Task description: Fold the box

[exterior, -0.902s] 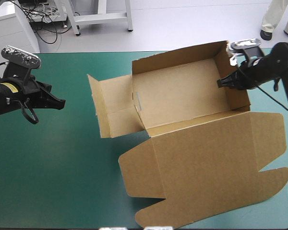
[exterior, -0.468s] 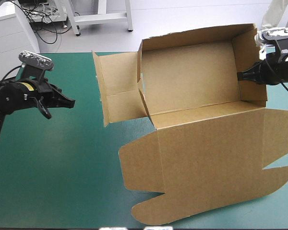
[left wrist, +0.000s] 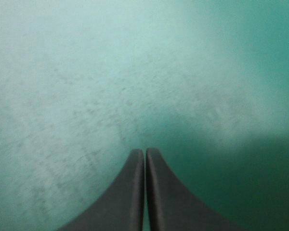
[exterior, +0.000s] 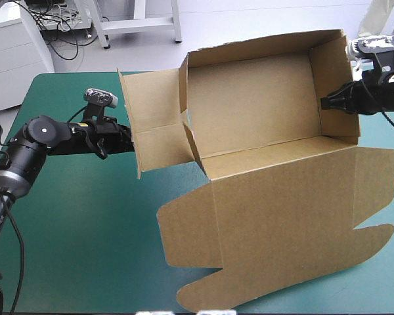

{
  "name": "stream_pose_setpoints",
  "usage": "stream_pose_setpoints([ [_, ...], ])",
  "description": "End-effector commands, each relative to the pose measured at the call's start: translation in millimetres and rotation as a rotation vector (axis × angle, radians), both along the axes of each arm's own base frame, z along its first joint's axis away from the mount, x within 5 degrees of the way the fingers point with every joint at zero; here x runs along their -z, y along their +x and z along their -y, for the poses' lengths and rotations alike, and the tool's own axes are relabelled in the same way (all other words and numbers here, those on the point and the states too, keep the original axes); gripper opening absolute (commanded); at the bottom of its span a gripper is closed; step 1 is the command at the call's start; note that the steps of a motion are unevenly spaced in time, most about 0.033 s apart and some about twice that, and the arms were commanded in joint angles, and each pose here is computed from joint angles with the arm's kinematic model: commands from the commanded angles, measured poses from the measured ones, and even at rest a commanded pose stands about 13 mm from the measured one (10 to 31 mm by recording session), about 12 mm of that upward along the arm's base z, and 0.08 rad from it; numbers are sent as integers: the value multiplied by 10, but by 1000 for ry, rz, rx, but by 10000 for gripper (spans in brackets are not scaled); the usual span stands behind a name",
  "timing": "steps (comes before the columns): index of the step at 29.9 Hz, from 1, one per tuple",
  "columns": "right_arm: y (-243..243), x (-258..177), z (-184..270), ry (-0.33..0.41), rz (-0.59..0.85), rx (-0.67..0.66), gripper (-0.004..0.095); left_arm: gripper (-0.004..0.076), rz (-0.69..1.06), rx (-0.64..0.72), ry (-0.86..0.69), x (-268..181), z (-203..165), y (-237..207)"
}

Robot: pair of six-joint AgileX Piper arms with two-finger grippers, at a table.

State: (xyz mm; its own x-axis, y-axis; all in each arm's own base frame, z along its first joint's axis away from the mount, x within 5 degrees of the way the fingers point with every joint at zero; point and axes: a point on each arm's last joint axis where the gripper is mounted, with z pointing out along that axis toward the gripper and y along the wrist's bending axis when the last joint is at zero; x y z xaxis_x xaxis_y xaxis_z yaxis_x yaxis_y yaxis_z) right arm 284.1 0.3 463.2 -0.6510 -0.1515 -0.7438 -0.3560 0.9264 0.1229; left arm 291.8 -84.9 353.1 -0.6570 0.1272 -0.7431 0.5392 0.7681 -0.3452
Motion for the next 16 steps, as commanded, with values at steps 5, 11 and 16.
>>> stream_pose_setpoints([
  [5, -165, -215, -45, 33, 74, -18, -23, -6, 107, 94, -351, -379, 177, -45],
  [11, -159, -210, -24, 4, 81, -12, -23, -6, 99, 128, -440, -443, 212, -77],
  [16, -146, -220, -15, 2, 97, 2, -23, -6, 71, 224, -528, -506, 206, -156],
])
